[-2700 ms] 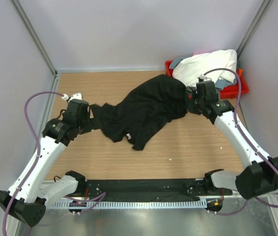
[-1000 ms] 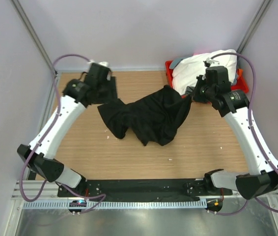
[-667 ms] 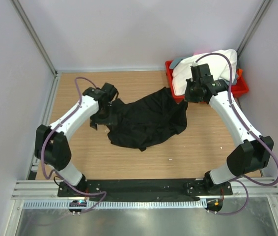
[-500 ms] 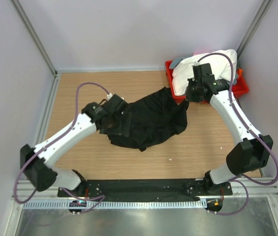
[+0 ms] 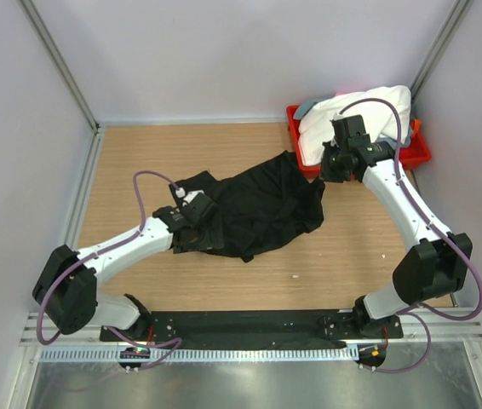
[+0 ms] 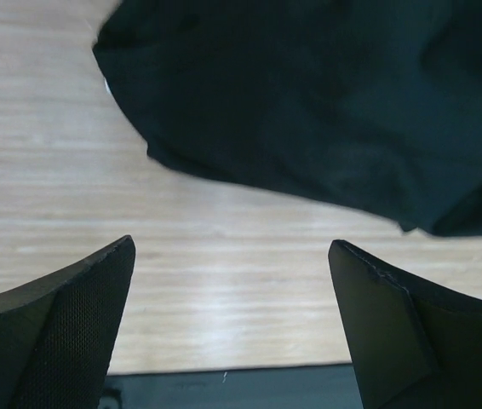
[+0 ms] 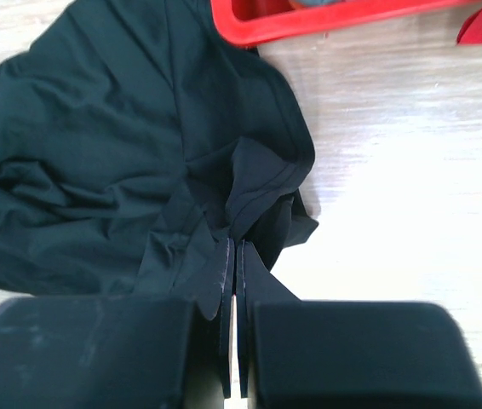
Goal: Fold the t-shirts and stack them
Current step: Flatten the tshirt out
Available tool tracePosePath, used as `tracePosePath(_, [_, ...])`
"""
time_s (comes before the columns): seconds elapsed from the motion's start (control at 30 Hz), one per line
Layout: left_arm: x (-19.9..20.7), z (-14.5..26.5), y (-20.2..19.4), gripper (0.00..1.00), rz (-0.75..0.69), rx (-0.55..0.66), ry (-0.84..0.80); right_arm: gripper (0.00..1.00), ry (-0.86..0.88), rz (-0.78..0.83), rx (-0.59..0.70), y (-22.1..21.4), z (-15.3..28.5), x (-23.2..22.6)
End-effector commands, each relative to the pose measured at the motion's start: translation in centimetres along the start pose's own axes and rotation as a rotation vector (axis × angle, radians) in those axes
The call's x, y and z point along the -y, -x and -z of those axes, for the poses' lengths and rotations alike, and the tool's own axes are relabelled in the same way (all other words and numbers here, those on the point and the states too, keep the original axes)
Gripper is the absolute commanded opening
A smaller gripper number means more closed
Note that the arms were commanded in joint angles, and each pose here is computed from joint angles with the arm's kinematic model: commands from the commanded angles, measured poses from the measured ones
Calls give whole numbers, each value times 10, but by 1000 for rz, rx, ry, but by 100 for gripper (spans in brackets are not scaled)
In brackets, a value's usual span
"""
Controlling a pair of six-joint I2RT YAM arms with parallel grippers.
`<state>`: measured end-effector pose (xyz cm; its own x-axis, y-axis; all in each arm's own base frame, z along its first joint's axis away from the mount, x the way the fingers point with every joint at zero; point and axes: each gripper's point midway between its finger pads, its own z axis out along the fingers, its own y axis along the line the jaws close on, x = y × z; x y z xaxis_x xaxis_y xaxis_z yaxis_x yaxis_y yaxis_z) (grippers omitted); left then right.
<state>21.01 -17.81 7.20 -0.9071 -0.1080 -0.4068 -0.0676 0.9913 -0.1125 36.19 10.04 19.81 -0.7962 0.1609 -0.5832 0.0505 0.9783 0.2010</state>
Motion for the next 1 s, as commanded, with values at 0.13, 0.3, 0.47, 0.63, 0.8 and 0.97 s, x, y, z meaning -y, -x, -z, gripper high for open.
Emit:
tracePosePath(0.13, [-2, -41, 33, 88, 147, 112, -11, 1, 71, 0, 45, -1, 21, -9])
tracePosePath(0.3, [-1, -62, 24, 73, 165, 75, -5, 1, 69, 8, 46, -2, 22, -8])
tracePosePath(0.47, [-3, -67, 19, 24, 167, 68, -4, 1, 65, 8, 49, -4, 23, -6])
tracePosePath(0.63, [1, -4, 33, 0, 98, 104, 30, 1, 64, 7, 46, -11, 29, -4])
tracePosePath(0.8, [6, 77, 31, 0, 52, 37, -15, 1, 65, 1, 52, -19, 47, -1])
tracePosePath(0.97, [2, 129, 50, 4, -34, 34, 2, 1, 86, -4, 87, -17, 65, -3])
